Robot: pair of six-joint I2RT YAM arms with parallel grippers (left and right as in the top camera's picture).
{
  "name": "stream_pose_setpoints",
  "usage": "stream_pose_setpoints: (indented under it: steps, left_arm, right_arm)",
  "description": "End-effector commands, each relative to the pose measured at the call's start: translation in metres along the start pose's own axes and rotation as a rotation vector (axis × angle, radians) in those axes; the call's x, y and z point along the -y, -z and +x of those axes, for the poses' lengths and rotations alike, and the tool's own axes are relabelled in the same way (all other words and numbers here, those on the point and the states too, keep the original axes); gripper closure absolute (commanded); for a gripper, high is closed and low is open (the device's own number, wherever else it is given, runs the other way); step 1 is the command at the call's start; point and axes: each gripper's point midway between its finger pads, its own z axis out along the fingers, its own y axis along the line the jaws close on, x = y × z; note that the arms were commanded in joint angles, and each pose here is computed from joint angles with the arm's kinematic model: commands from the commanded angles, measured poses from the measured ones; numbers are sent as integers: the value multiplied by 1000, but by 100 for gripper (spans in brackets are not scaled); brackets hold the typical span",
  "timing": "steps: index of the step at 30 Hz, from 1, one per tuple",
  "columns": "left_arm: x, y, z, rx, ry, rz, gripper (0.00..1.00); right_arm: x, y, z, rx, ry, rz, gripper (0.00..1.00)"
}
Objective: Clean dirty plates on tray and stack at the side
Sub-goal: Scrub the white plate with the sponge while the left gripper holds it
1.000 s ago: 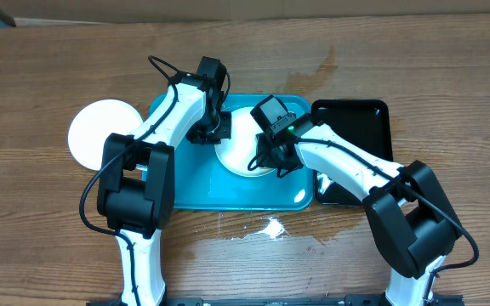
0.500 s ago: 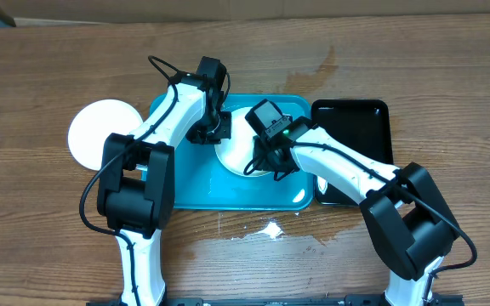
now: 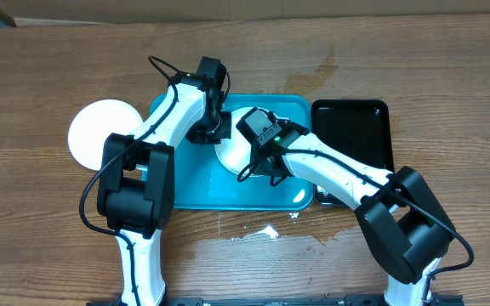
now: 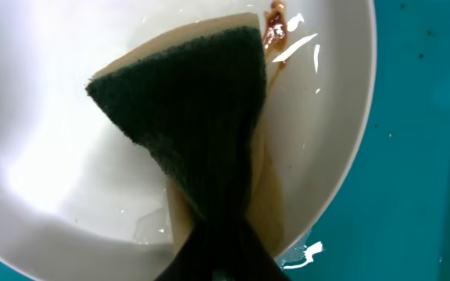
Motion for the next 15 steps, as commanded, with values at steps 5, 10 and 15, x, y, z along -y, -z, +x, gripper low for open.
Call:
stream_pose_setpoints:
  steps: [5,10,15]
  left_arm:
    - [-23,-16,5,-20,19,-83,96]
    - [-23,-16,5,-20,18,-84,96]
    - [-23,-16,5,-19,18,-83,96]
  right_arm:
    - [11,-20,8,-14,-19,82,96]
    - [23,-18,-6,78,-39,158,96]
    - [27,-16,-16,133,-66,182,96]
